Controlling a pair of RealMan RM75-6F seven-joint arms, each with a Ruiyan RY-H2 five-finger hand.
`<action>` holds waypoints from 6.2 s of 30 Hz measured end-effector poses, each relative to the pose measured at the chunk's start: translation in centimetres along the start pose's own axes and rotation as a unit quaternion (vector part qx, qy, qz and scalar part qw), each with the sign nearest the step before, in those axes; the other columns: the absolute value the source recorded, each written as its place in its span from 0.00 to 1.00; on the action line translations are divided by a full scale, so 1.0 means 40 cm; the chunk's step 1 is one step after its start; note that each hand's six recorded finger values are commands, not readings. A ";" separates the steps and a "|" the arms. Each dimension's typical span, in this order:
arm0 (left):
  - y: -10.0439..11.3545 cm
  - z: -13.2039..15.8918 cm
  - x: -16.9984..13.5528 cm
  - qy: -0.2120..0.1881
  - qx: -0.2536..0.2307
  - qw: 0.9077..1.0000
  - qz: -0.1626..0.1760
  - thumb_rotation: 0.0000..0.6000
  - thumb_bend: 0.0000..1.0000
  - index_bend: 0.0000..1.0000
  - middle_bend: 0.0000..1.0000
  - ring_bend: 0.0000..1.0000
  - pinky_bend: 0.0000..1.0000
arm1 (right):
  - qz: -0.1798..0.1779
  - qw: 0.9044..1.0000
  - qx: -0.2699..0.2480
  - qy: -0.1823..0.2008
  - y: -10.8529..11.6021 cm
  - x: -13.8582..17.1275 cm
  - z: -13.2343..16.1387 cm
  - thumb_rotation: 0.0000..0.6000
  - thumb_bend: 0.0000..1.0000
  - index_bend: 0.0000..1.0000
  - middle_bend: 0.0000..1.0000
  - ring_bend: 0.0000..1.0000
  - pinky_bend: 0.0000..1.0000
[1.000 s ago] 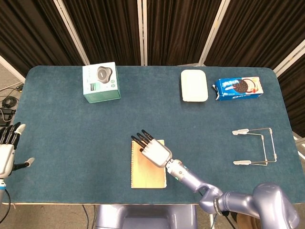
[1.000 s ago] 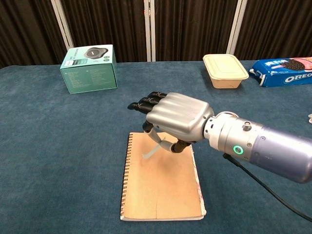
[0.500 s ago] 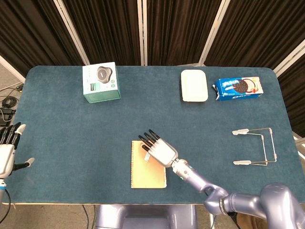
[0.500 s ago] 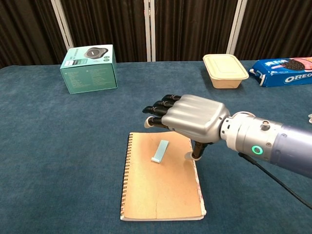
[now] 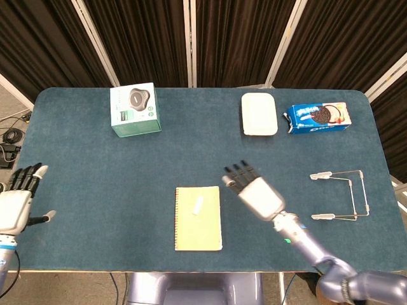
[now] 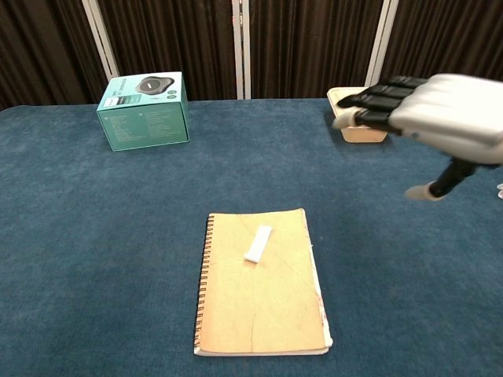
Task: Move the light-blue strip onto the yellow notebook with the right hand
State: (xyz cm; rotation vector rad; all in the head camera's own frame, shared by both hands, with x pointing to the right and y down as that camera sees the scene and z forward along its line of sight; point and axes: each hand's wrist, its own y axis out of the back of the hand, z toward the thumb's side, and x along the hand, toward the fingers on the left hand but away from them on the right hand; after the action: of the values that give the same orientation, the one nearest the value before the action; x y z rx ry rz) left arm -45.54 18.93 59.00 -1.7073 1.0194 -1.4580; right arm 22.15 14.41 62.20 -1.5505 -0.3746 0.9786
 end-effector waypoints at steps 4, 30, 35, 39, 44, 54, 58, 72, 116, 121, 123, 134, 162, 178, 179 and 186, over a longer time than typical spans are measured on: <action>-0.021 0.079 0.049 -0.047 -0.029 0.997 -0.052 1.00 0.72 0.15 0.00 0.00 0.00 | -0.008 0.997 -0.039 -0.059 0.013 0.093 -0.115 1.00 0.08 0.08 0.00 0.00 0.00; -0.268 0.685 0.220 -0.285 0.057 0.932 -0.216 1.00 0.87 0.31 0.00 0.00 0.00 | -0.025 0.950 -0.145 -0.275 -0.032 0.416 -0.293 1.00 0.00 0.00 0.00 0.00 0.00; -0.300 0.715 0.217 -0.285 0.072 0.928 -0.230 1.00 0.88 0.29 0.00 0.00 0.00 | -0.023 0.947 -0.161 -0.277 -0.033 0.417 -0.297 1.00 0.00 0.00 0.00 0.00 0.00; -0.318 0.741 0.209 -0.287 0.079 0.925 -0.235 1.00 0.88 0.30 0.00 0.00 0.00 | -0.024 0.946 -0.162 -0.279 -0.030 0.419 -0.301 1.00 0.00 0.00 0.00 0.00 0.00; -0.341 0.760 0.205 -0.289 0.081 0.924 -0.237 1.00 0.88 0.30 0.00 0.00 0.00 | -0.027 0.946 -0.162 -0.278 -0.027 0.419 -0.300 1.00 0.00 0.00 0.00 0.00 0.00; -0.356 0.771 0.193 -0.296 0.083 0.921 -0.240 1.00 0.88 0.31 0.00 0.00 0.00 | -0.028 0.947 -0.160 -0.278 -0.026 0.420 -0.297 1.00 0.00 0.00 0.00 0.00 0.00; -0.357 0.769 0.185 -0.299 0.084 0.920 -0.239 1.00 0.88 0.31 0.00 0.00 0.00 | -0.027 0.946 -0.165 -0.278 -0.028 0.420 -0.297 1.00 0.00 0.00 0.00 0.00 0.00; -0.376 0.762 0.158 -0.311 0.099 0.913 -0.243 1.00 0.88 0.32 0.00 0.00 0.00 | -0.034 0.946 -0.169 -0.276 -0.020 0.422 -0.297 1.00 0.00 0.00 0.00 0.00 0.00; -0.402 0.772 0.097 -0.353 0.181 0.901 -0.176 1.00 0.87 0.31 0.00 0.00 0.00 | -0.043 0.945 -0.174 -0.273 -0.005 0.428 -0.295 1.00 0.00 0.01 0.00 0.00 0.00; -0.378 0.769 0.105 -0.349 0.177 0.906 -0.160 1.00 0.86 0.28 0.00 0.00 0.00 | -0.044 0.945 -0.174 -0.274 -0.003 0.429 -0.297 1.00 0.00 0.01 0.00 0.00 0.00; -0.367 0.766 0.109 -0.348 0.177 0.908 -0.154 1.00 0.86 0.28 0.00 0.00 0.00 | -0.044 0.945 -0.174 -0.274 -0.003 0.429 -0.297 1.00 0.00 0.01 0.00 0.00 0.00; -0.354 0.750 0.092 -0.357 0.180 0.903 -0.155 1.00 0.86 0.28 0.00 0.00 0.00 | -0.046 0.945 -0.173 -0.274 0.001 0.430 -0.297 1.00 0.00 0.02 0.00 0.00 0.00; -0.408 0.739 0.055 -0.362 0.193 0.896 -0.170 1.00 0.87 0.33 0.00 0.00 0.00 | -0.045 0.944 -0.173 -0.277 -0.001 0.432 -0.301 1.00 0.00 0.02 0.00 0.00 0.00; -0.378 0.730 0.055 -0.360 0.182 0.902 -0.156 1.00 0.88 0.33 0.00 0.00 0.00 | -0.045 0.945 -0.171 -0.277 -0.002 0.431 -0.301 1.00 0.00 0.02 0.00 0.00 0.00; -0.380 0.729 0.054 -0.361 0.182 0.901 -0.158 1.00 0.88 0.33 0.00 0.00 0.00 | -0.045 0.945 -0.171 -0.277 -0.002 0.431 -0.300 1.00 0.00 0.02 0.00 0.00 0.00; -0.400 0.717 0.047 -0.361 0.188 0.898 -0.167 1.00 0.88 0.33 0.00 0.00 0.00 | -0.045 0.944 -0.171 -0.277 -0.002 0.431 -0.301 1.00 0.00 0.02 0.00 0.00 0.00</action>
State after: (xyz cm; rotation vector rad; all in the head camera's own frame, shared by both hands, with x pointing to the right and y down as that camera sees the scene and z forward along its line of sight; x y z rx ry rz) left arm -14.83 24.84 69.26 -1.9388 0.0409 -0.9670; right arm 41.48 18.85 55.18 -1.5225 -1.0494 1.3238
